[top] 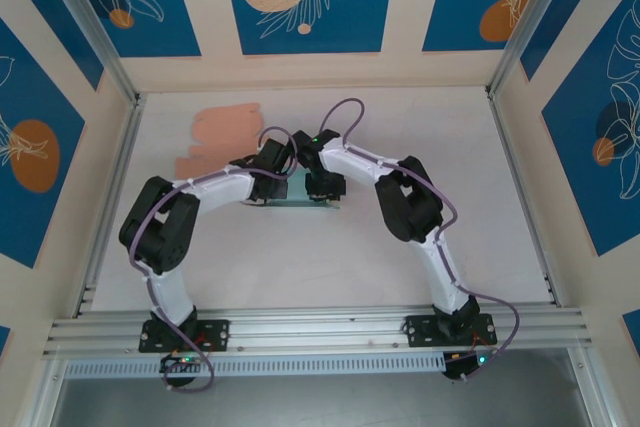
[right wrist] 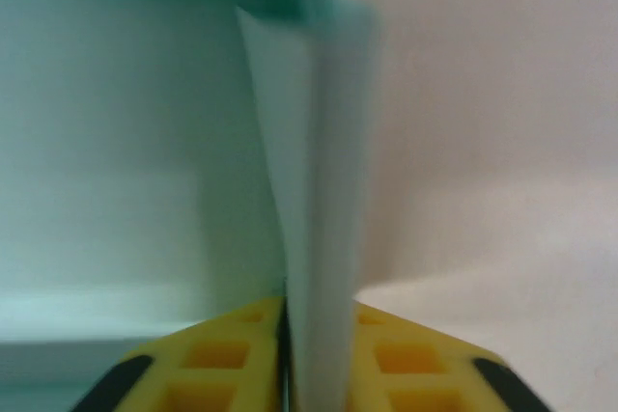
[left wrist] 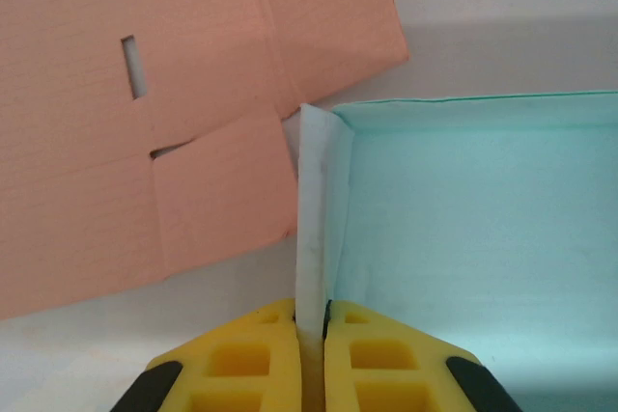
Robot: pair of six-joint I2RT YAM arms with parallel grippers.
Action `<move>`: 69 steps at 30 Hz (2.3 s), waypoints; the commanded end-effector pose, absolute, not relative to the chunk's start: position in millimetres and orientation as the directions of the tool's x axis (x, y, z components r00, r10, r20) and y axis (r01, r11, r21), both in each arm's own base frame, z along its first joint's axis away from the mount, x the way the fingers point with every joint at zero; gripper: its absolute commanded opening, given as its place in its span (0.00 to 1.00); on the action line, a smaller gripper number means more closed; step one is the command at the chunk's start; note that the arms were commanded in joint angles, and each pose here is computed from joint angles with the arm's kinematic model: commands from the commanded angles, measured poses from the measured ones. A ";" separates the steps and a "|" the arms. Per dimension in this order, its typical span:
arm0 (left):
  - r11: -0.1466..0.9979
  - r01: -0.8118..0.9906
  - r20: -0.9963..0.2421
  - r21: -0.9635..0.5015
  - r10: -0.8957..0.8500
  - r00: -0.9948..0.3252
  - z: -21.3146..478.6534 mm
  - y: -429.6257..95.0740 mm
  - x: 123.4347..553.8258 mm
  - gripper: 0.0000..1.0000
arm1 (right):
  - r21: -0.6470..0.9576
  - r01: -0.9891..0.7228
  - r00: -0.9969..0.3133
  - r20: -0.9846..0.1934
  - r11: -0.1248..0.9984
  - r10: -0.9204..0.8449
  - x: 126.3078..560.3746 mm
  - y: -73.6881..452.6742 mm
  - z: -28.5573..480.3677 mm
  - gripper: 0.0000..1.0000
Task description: Fold the paper box
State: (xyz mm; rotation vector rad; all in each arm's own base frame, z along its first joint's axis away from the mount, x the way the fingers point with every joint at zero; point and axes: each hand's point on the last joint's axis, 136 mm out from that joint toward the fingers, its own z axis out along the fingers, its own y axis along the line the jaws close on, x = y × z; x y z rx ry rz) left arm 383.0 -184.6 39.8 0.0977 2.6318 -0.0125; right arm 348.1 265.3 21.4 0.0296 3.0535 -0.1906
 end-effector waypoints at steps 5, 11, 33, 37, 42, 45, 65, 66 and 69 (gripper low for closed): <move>0.963 0.133 -0.281 0.235 0.198 -0.939 -5.6 -139.0 349.6 0.02 | -0.364 -0.089 -0.990 0.131 0.927 -0.044 332.4 199.9 -0.1 0.29; 0.951 0.121 -0.278 0.284 0.202 -0.939 -2.9 -125.8 351.9 0.00 | -0.450 -0.137 -0.967 0.254 0.882 -0.020 312.4 169.7 -13.7 0.28; 0.925 0.139 -0.417 -0.353 -0.022 -0.909 56.7 -212.7 338.7 0.36 | -0.066 -0.201 -0.980 0.024 0.977 -0.200 323.2 276.6 40.2 0.53; 0.922 0.146 -0.458 -0.359 -0.038 -0.888 77.1 -210.9 343.9 0.51 | 0.003 -0.218 -0.975 -0.037 0.976 -0.218 327.2 292.0 60.1 0.62; 0.911 0.161 -0.497 -0.378 -0.053 -0.866 102.5 -209.0 349.9 0.68 | 0.072 -0.242 -0.965 -0.120 0.968 -0.232 337.0 306.6 86.5 0.77; 0.916 0.156 -0.515 -0.370 -0.063 -0.855 112.4 -200.8 353.2 0.77 | 0.059 -0.244 -0.960 -0.154 0.968 -0.232 345.0 305.2 100.3 0.80; 0.925 0.308 -0.556 -0.222 0.139 -0.819 123.6 -197.5 463.2 0.30 | 0.123 -0.167 -0.806 -0.589 0.978 -0.064 256.6 246.5 259.3 0.69; 0.922 0.321 -0.554 -0.219 0.154 -0.819 119.1 -202.5 467.1 0.28 | 0.135 -0.165 -0.803 -0.593 0.977 -0.054 246.1 243.4 257.6 0.64; 0.921 0.341 -0.510 -0.190 0.204 -0.836 96.1 -213.1 473.2 0.26 | 0.171 -0.151 -0.822 -0.569 0.974 -0.028 205.5 237.8 234.8 0.51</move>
